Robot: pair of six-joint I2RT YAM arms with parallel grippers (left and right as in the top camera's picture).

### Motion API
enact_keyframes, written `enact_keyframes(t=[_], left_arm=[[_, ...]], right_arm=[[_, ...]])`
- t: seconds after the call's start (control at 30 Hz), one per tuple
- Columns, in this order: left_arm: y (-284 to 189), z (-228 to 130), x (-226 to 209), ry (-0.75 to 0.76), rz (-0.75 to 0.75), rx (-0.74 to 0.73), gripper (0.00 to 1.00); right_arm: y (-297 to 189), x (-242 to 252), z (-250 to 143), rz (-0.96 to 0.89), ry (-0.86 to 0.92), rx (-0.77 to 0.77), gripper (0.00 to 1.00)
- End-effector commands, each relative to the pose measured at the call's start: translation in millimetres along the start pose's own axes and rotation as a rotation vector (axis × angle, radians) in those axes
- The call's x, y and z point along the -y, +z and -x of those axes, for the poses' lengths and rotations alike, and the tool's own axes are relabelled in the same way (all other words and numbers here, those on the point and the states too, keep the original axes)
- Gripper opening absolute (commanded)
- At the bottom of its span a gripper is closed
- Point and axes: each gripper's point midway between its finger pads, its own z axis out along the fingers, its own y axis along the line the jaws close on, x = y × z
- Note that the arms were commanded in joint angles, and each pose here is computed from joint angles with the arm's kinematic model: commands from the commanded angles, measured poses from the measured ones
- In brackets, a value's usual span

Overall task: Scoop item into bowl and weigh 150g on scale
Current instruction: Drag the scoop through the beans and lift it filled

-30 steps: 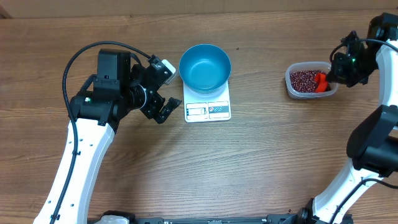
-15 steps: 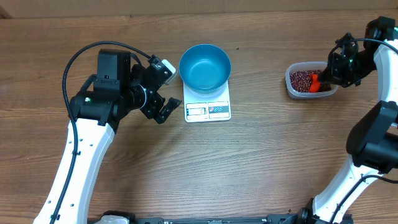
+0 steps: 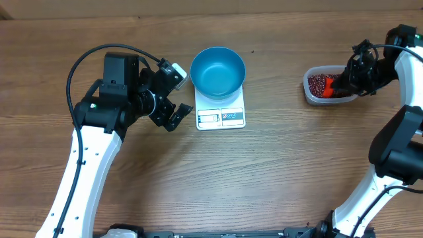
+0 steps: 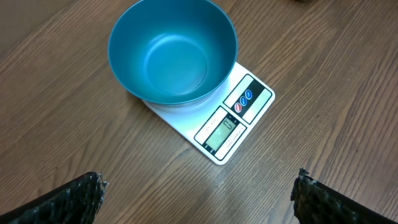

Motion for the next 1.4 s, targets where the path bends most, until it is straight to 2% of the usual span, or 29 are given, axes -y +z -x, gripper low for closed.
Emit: enact_keyframes(t=[0.0,0.4,0.6,0.87,1.37], left_arm=[[-3,7,-3,0.017,0.007,0.018,1.0],[-3,7,-3,0.017,0.008,0.018,0.99],[-3,7,-3,0.017,0.007,0.018,0.99],[-3,7,-3,0.017,0.008,0.018,1.0],[-3,7,-3,0.017,0.008,0.018,0.99]], right_arm=[[13,-4,-6,0.07,0.022,-0.032,0.04],[-21,12,4,0.257,0.13,0.072,0.04],[-48,16,1,0.414,0.118,0.143,0.04],[-59,29,-5,0.43,0.173,0.154,0.04],[-77,-6,-13,0.616,0.06,0.187,0.04]])
